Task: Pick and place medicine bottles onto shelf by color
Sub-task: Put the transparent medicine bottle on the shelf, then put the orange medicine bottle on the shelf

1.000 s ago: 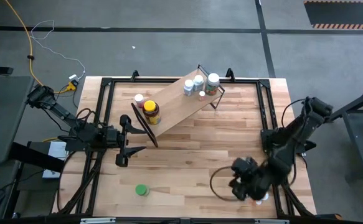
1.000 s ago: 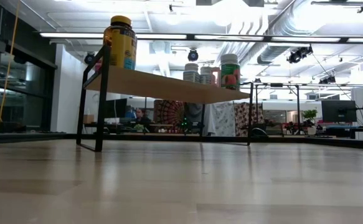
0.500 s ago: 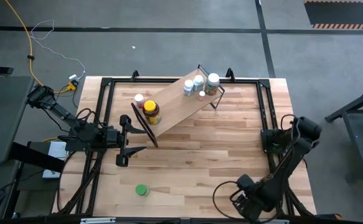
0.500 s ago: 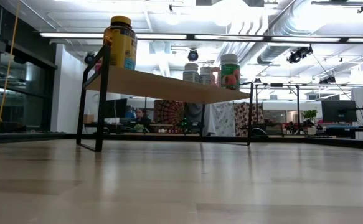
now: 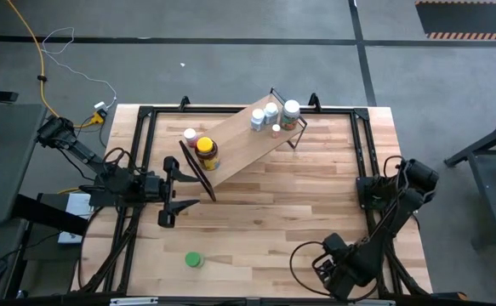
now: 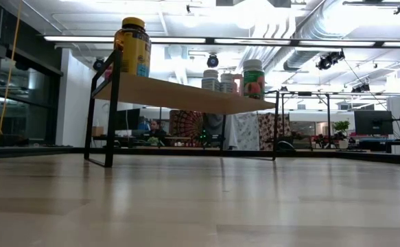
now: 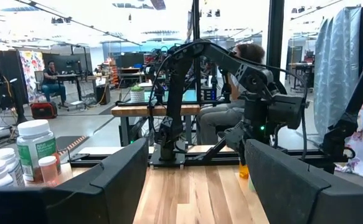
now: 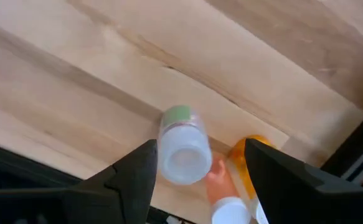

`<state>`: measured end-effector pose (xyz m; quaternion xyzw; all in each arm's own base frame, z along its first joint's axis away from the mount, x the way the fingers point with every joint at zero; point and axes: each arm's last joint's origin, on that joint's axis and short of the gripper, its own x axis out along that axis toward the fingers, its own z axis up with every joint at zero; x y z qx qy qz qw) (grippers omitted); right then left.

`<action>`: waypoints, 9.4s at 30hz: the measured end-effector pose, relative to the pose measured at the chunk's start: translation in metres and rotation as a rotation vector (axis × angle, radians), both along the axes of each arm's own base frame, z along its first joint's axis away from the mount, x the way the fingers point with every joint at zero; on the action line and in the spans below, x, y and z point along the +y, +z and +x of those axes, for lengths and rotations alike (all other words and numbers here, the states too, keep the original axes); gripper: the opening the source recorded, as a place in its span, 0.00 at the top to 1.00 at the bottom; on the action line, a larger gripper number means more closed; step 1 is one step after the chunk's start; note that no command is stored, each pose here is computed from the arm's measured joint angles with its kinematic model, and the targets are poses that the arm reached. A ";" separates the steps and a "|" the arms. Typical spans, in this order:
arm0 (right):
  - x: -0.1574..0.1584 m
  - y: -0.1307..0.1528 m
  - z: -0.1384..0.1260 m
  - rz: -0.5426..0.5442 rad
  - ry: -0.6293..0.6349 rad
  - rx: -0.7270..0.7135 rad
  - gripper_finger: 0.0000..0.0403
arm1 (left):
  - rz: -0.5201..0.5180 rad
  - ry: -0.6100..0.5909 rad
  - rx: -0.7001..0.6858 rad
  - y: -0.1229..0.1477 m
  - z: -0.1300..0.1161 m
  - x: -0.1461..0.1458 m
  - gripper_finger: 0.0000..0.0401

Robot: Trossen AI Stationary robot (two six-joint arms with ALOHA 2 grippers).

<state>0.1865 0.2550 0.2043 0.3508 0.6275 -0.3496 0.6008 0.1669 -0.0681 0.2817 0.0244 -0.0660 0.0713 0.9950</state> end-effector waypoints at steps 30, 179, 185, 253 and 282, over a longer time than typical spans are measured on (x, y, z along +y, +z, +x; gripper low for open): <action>0.000 -0.019 0.000 0.072 -0.099 0.008 0.42 | -0.001 0.000 -0.001 0.000 0.000 0.000 0.36; -0.310 0.174 0.182 -0.335 0.417 -0.241 0.68 | -0.014 0.004 -0.016 0.003 -0.003 0.002 0.36; -0.314 0.155 0.209 -0.286 0.454 -0.209 0.68 | -0.035 -0.001 -0.019 0.003 -0.003 0.002 0.36; -0.358 0.140 0.202 -0.236 0.428 -0.152 0.53 | -0.033 -0.003 -0.016 0.003 -0.003 0.001 0.36; -0.213 0.184 0.182 -0.281 0.869 -0.295 0.53 | -0.030 -0.006 0.037 -0.003 -0.002 0.001 0.36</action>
